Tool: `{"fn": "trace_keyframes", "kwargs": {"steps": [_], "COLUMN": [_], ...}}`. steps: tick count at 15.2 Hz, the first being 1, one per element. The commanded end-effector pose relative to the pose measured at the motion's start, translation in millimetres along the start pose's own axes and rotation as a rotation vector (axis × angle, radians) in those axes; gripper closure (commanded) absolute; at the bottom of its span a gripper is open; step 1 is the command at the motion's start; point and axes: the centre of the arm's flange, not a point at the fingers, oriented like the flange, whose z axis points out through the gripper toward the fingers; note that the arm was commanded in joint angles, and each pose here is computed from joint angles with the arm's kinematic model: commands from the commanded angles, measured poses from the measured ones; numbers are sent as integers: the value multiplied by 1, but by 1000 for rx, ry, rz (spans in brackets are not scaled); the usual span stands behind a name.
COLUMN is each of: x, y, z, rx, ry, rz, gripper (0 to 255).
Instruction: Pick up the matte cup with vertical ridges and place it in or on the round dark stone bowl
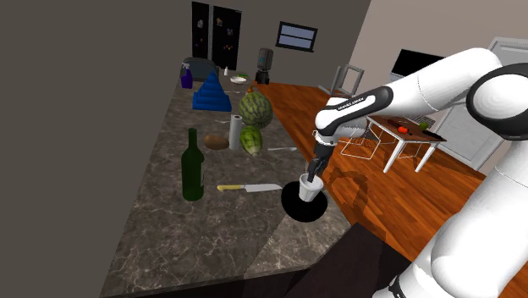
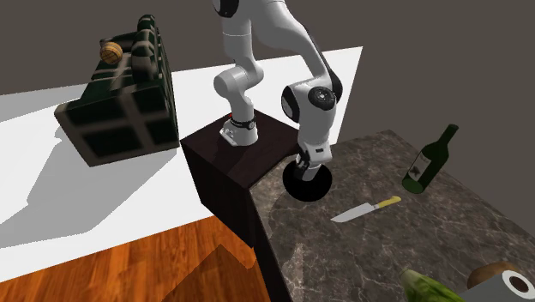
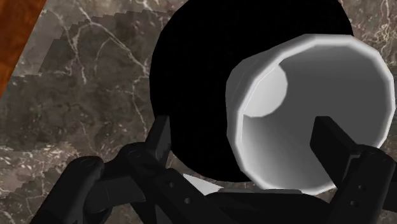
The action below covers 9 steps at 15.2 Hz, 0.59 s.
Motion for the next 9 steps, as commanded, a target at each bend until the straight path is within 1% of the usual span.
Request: {"fn": "trace_keyframes", "kwargs": {"steps": [1, 3, 9], "x": [1, 1, 1], "y": [-1, -1, -1], "z": [-20, -44, -44], "rx": [0, 0, 0], "ry": [0, 0, 0], "rz": [0, 0, 0], "gripper": [0, 0, 0]}}
